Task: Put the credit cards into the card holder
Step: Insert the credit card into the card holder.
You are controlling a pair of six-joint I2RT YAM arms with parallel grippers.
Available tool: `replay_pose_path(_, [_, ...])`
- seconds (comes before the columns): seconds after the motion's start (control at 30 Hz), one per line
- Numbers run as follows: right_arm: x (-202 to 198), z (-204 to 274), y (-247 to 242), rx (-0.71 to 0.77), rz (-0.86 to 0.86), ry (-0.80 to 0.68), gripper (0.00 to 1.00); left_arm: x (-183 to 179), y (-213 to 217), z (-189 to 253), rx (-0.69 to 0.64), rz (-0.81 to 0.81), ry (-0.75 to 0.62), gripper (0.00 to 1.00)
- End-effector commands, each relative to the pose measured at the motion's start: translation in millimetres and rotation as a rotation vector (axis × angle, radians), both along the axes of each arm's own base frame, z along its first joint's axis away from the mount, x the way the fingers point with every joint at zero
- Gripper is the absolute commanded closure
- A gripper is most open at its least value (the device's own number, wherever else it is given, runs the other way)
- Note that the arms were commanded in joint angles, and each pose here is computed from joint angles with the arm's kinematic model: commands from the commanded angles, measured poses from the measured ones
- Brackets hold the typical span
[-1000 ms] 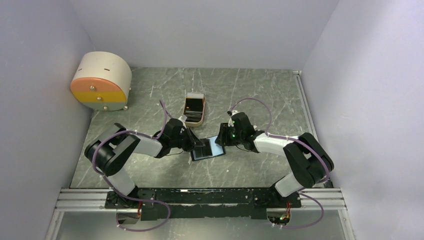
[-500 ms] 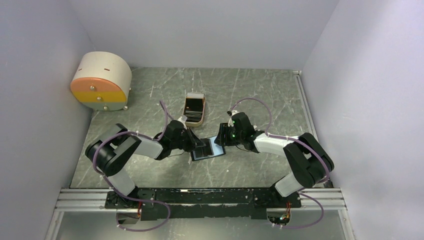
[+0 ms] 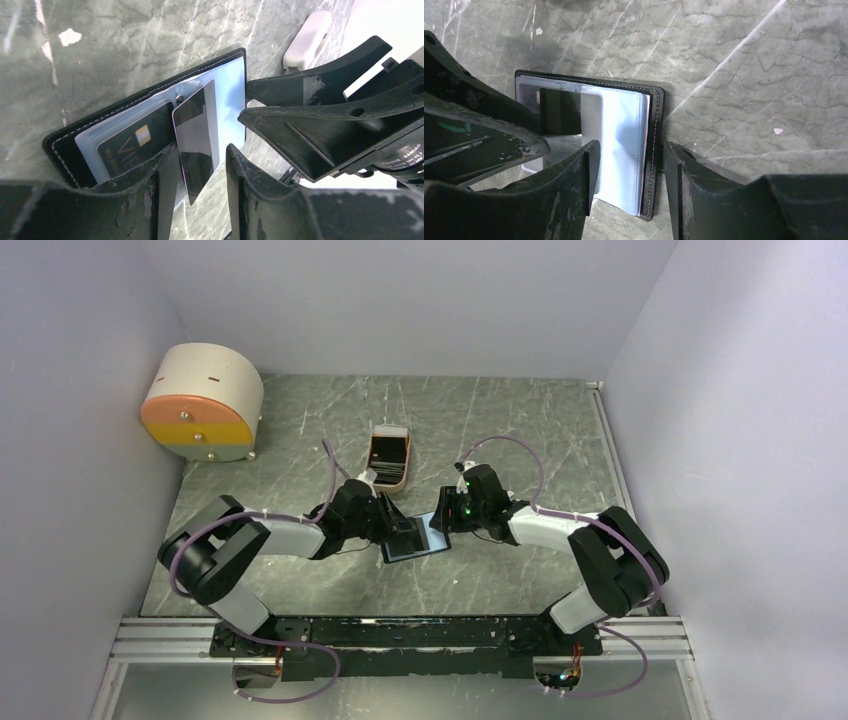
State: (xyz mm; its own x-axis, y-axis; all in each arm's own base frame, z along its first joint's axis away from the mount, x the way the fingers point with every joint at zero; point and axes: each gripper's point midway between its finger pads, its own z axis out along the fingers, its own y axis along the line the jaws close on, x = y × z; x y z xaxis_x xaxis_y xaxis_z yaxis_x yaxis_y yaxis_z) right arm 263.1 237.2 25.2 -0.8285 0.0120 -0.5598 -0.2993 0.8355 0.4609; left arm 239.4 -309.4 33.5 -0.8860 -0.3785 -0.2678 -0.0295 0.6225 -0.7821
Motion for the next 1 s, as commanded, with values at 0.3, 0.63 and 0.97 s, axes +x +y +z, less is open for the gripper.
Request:
replay_pose_path(0.3, [-9.4, -4.7, -7.0, -0.018, -0.007, 0.043, 0.47, 1.5, 10.8, 4.5, 0.066, 0.04, -0.005, 0.56])
replay_pose_path(0.63, [-8.8, 0.7, -10.4, -0.022, -0.016, 0.025, 0.46, 8.9, -6.3, 5.2, 0.062, -0.01, -0.009, 0.58])
replay_pose_path(0.97, [-11.1, -2.1, -12.4, -0.015, -0.023, 0.029, 0.46, 2.5, -22.9, 0.1, 0.025, -0.052, 0.017, 0.6])
